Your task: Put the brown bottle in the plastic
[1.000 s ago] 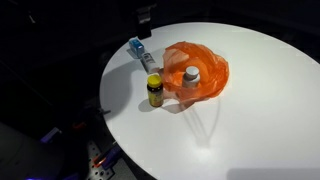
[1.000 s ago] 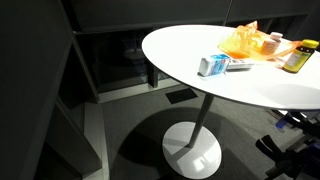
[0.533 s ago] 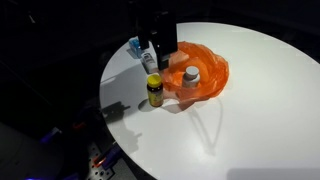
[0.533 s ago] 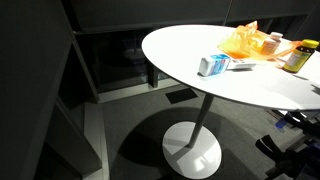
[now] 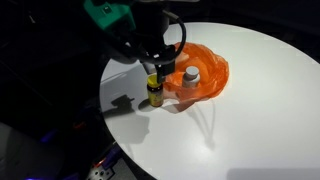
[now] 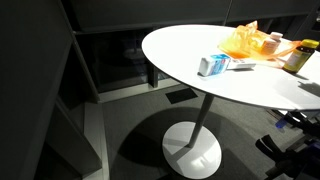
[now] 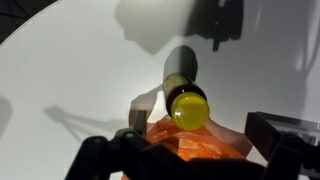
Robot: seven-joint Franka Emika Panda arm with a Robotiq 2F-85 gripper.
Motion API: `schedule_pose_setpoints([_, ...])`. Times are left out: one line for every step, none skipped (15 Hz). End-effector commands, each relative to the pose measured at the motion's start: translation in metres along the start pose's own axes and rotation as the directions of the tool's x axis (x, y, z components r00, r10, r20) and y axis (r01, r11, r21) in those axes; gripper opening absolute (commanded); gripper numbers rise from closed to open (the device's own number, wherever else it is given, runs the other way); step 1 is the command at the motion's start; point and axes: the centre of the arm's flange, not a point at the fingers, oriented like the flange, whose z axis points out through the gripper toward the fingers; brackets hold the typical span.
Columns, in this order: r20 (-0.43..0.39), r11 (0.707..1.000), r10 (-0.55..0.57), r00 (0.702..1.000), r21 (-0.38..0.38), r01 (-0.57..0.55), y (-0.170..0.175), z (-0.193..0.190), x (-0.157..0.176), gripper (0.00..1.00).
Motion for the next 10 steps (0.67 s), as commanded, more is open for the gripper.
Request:
schedule_pose_setpoints([-0.006, 0.998, -0.052, 0.999, 0.036, 0.052, 0.005, 0.015, 0.009, 1.00])
schedule_pose_setpoints([-0.007, 0.997, -0.066, 0.998, 0.037, 0.066, 0.004, 0.018, 0.011, 1.00])
schedule_pose_setpoints([-0.004, 0.996, -0.076, 0.997, 0.042, 0.077, 0.004, 0.021, 0.013, 1.00])
schedule_pose_setpoints([-0.002, 0.996, -0.083, 0.997, 0.044, 0.083, 0.003, 0.023, 0.014, 0.91])
schedule_pose_setpoints([0.003, 0.995, -0.092, 0.996, 0.048, 0.091, 0.002, 0.025, 0.014, 0.74])
schedule_pose_setpoints([0.008, 0.994, -0.093, 0.996, 0.050, 0.092, 0.002, 0.028, 0.015, 0.66])
schedule_pose_setpoints([0.014, 0.994, -0.097, 0.995, 0.053, 0.096, 0.001, 0.030, 0.015, 0.56])
schedule_pose_setpoints([0.018, 0.994, -0.098, 0.995, 0.055, 0.097, 0.000, 0.031, 0.016, 0.49])
schedule_pose_setpoints([0.023, 0.994, -0.096, 0.995, 0.053, 0.094, 0.000, 0.033, 0.016, 0.40])
schedule_pose_setpoints([0.026, 0.994, -0.094, 0.995, 0.050, 0.093, 0.000, 0.033, 0.016, 0.32])
